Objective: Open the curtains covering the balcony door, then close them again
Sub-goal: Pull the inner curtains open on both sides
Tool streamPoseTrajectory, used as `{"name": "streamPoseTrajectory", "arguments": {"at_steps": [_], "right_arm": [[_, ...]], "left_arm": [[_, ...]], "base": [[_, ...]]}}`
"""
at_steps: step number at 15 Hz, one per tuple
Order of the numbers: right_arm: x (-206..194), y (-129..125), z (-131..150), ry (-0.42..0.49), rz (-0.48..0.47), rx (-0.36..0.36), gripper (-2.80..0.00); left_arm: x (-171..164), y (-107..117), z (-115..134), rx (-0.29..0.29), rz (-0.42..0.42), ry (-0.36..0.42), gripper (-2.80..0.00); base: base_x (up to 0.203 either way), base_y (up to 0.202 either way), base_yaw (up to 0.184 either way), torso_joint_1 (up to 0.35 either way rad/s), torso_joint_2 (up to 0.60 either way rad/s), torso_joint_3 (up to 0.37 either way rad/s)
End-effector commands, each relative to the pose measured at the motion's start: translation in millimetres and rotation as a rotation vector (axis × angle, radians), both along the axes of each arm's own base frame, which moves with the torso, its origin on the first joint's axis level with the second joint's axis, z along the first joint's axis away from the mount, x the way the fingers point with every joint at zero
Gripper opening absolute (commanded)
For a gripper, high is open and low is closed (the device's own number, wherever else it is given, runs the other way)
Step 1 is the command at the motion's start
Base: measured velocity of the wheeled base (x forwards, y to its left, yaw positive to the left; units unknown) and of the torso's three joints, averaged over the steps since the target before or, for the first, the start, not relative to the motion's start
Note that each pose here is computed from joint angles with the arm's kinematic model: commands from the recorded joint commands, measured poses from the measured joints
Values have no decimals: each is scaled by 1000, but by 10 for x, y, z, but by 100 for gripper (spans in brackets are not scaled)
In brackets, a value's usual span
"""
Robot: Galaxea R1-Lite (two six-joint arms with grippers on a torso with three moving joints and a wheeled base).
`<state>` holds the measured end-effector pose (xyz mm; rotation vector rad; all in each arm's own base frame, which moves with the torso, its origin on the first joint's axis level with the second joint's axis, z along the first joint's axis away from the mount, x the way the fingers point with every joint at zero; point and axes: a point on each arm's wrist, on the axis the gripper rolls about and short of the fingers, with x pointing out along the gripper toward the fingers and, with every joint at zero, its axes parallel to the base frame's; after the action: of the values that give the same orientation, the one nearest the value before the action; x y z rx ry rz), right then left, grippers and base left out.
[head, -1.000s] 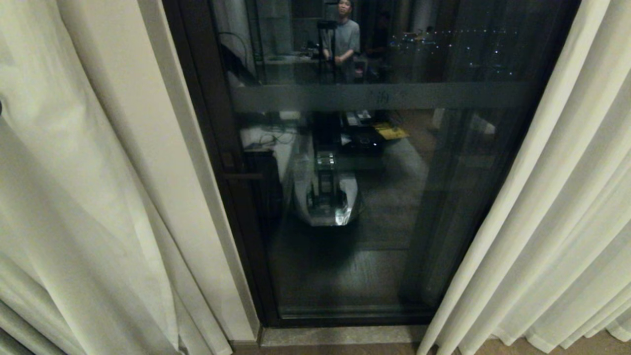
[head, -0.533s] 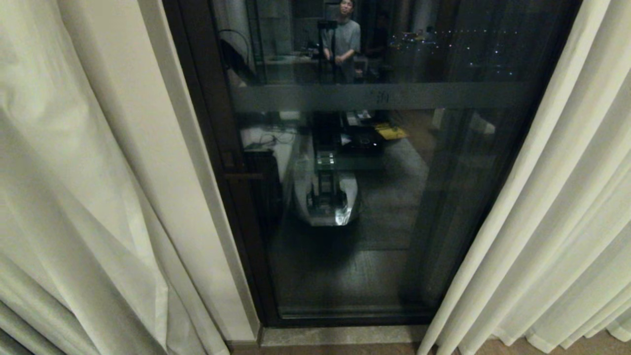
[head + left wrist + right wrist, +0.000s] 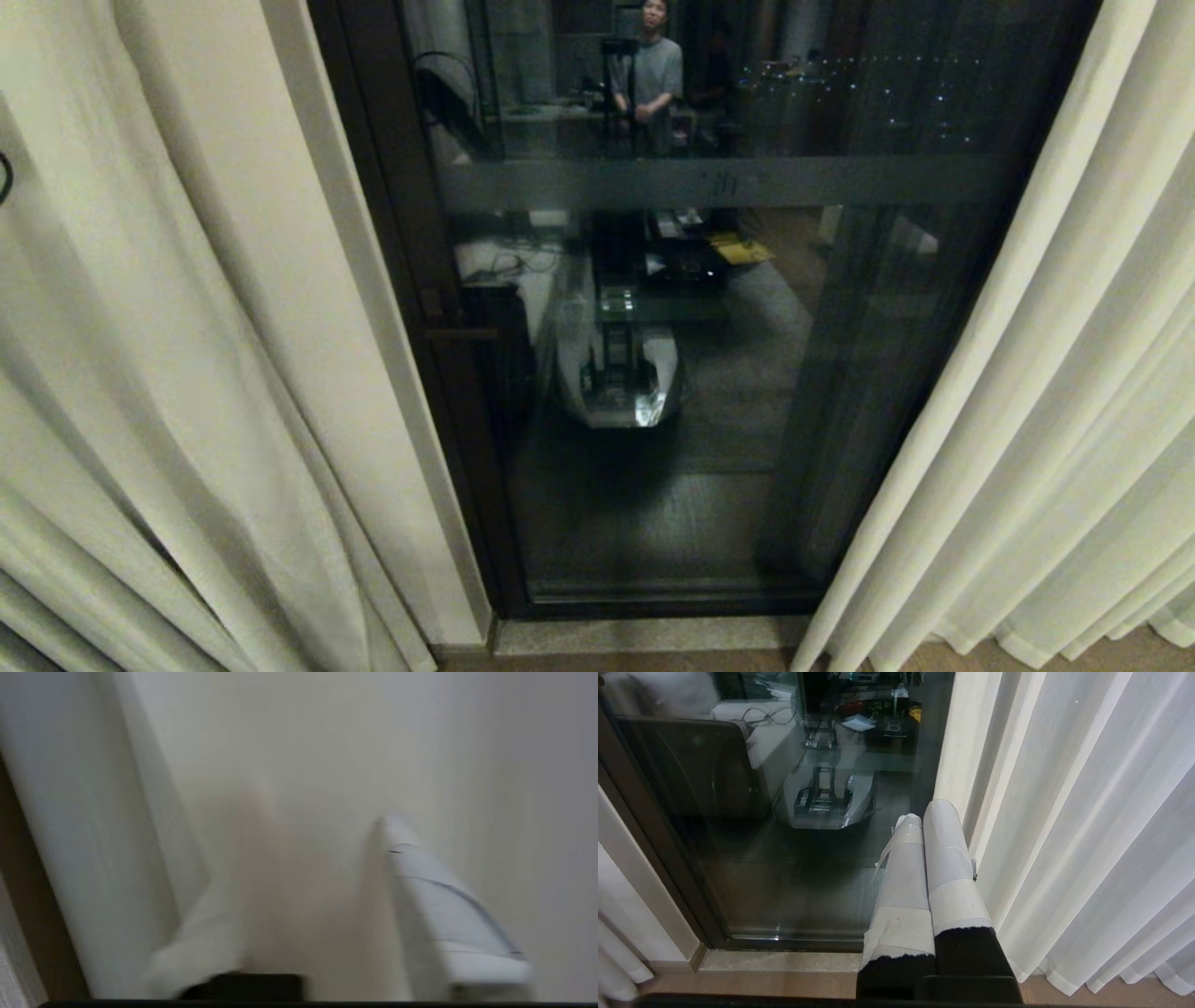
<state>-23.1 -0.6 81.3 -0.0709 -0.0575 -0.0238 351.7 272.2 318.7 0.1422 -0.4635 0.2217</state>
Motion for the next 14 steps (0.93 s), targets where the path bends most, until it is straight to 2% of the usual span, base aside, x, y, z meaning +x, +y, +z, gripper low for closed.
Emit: {"name": "streamPoseTrajectory", "arguments": {"at_steps": [1, 6, 12, 14], "right_arm": [[1, 0, 1, 1, 0, 0, -280], [1, 0, 2, 0, 0, 0, -280], [1, 0, 2, 0, 0, 0, -280], [1, 0, 1, 1, 0, 0, -280]], "left_arm": [[-97, -84, 108, 8, -3, -11, 0], [-341, -253, 76, -40, 5, 47, 0], [-843, -675, -108, -125, 2, 159, 0], [-1044, -845, -157, -134, 1, 193, 0]], "base": [[0, 0, 0, 0, 0, 0], [0, 0, 0, 0, 0, 0], [0, 0, 0, 0, 0, 0], [0, 0, 0, 0, 0, 0]]}}
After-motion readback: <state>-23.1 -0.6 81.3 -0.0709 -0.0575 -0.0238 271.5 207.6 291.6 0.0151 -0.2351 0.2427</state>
